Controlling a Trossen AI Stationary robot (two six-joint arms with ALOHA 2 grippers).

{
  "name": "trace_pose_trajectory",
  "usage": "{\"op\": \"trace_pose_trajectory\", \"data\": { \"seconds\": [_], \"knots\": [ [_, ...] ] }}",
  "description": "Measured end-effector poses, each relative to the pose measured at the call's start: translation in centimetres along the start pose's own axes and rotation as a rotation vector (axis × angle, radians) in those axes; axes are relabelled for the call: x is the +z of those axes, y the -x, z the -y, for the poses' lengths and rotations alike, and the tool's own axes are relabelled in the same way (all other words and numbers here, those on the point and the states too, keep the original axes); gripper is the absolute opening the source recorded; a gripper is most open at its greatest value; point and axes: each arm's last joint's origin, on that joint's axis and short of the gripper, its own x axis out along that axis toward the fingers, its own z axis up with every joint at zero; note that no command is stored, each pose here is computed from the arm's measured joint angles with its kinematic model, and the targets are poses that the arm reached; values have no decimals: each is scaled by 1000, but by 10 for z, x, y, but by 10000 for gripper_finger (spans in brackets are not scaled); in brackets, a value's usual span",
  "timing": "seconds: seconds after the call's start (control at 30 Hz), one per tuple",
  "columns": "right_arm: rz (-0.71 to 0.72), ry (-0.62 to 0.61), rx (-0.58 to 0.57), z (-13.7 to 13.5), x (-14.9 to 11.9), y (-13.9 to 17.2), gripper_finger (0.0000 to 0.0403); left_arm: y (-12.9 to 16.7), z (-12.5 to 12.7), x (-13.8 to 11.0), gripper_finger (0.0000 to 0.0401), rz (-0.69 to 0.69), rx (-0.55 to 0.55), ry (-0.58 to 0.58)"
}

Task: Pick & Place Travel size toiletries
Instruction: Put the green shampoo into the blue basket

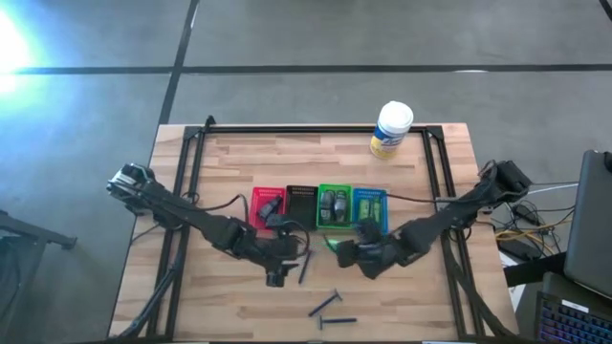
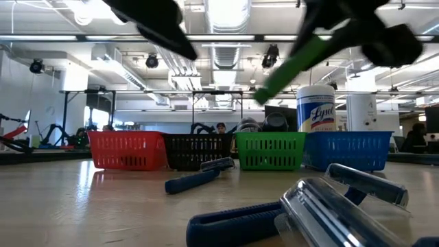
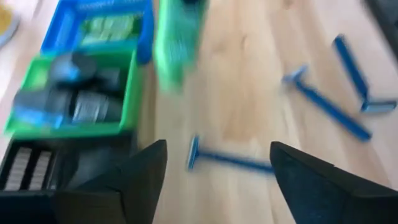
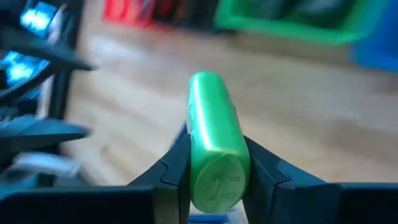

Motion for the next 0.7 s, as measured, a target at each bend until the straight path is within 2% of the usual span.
{"op": "trace_pose_trajectory", "data": {
  "seconds": [0.17, 0.27, 0.6, 0.7],
  "knots": [
    [196, -38, -239, 28, 7, 37, 87, 14, -1, -10, 294, -79, 82, 41],
    [282, -19, -403, 44, 13, 46, 97, 18, -1, -12, 291, -89, 118, 63],
    [385, 0, -557, 66, 51, 18, 104, 16, -2, -19, 291, -123, 133, 74],
    [374, 13, -599, 73, 62, 8, 105, 14, -3, -25, 291, -140, 143, 74]
  ]
}}
